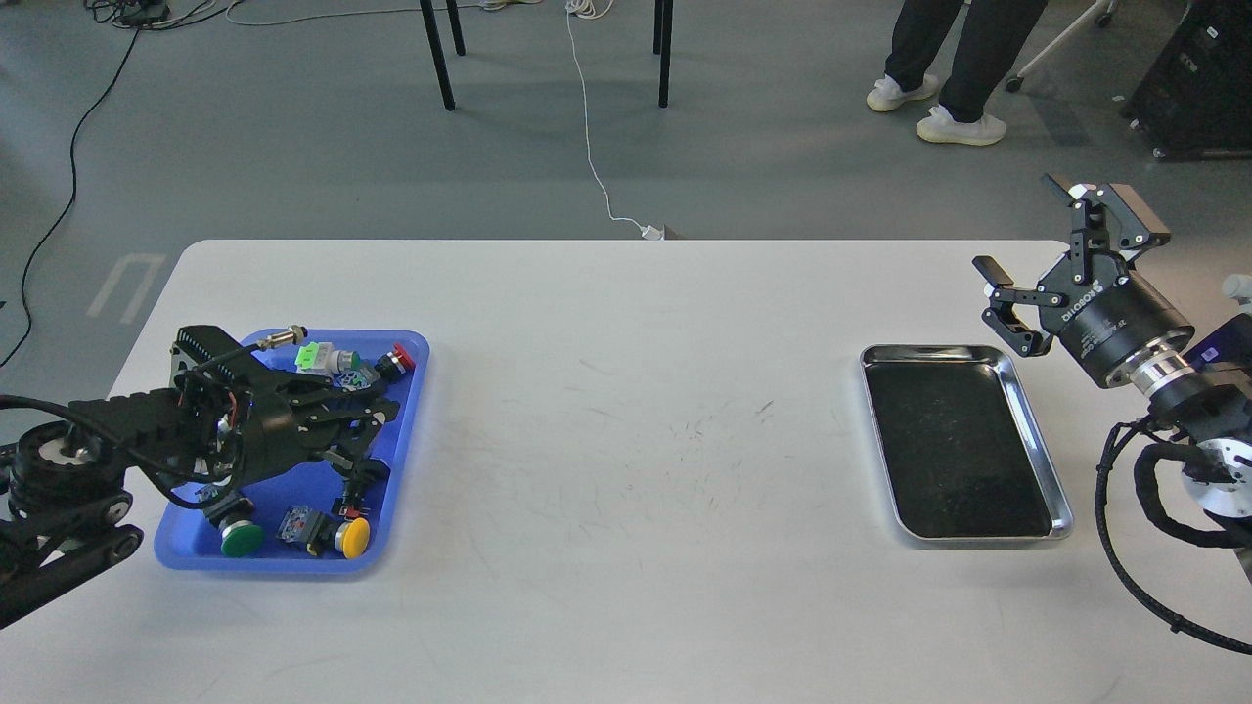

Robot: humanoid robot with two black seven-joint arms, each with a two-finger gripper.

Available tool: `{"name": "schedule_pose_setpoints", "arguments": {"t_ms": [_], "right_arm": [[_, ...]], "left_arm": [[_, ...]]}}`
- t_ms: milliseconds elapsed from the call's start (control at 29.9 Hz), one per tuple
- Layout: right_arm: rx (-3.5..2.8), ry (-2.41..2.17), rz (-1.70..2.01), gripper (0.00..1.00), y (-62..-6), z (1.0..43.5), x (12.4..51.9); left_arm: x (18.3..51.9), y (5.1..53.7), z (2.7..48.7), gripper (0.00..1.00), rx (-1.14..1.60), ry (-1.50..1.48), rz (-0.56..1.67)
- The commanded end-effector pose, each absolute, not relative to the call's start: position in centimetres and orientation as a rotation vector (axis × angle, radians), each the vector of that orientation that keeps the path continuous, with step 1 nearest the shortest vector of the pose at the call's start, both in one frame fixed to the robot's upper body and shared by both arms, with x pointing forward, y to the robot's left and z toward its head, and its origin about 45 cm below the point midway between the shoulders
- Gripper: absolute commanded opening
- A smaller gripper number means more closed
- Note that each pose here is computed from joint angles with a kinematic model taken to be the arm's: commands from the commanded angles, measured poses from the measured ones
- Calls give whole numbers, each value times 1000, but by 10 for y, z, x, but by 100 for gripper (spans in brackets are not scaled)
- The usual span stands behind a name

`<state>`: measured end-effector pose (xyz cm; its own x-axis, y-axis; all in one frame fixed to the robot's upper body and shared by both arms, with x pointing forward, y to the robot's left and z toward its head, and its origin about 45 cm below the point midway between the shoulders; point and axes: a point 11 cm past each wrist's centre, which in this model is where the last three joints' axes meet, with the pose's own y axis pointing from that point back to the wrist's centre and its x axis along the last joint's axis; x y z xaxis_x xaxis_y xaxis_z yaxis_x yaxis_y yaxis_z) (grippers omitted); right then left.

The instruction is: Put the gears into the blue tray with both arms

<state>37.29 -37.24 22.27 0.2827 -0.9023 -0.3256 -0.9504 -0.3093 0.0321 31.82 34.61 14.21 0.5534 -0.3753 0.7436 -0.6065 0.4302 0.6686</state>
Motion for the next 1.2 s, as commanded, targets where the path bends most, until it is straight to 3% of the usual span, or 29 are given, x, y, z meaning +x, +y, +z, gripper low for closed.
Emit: {"name": "schedule_pose_setpoints", "arguments": {"t_ms": [0, 234, 368, 568, 702, 970, 1170], "right_arm": [[-2376, 1730, 427, 99, -370, 223, 374], [-2375, 1733, 423, 99, -372, 224, 374], [-2376, 1728, 427, 99, -370, 223, 374], [-2372, 1723, 398, 99, -370, 231, 380], [-2324, 1742, 309, 99, -381, 254, 396], [-2110, 1725, 247, 99, -372, 302, 437], [-2016, 1691, 372, 99, -344, 309, 476]], "left_arm": [[311, 357, 127, 17, 1208, -992, 178], [315, 371, 122, 23, 1252, -972, 194], [317, 373, 123, 60, 1256, -969, 203], [328, 368, 134, 79, 1213, -951, 279], [358, 365, 173, 88, 1058, -816, 577], [416, 374, 271, 98, 456, -366, 1177], [452, 365, 300, 98, 50, -64, 1352]]}}
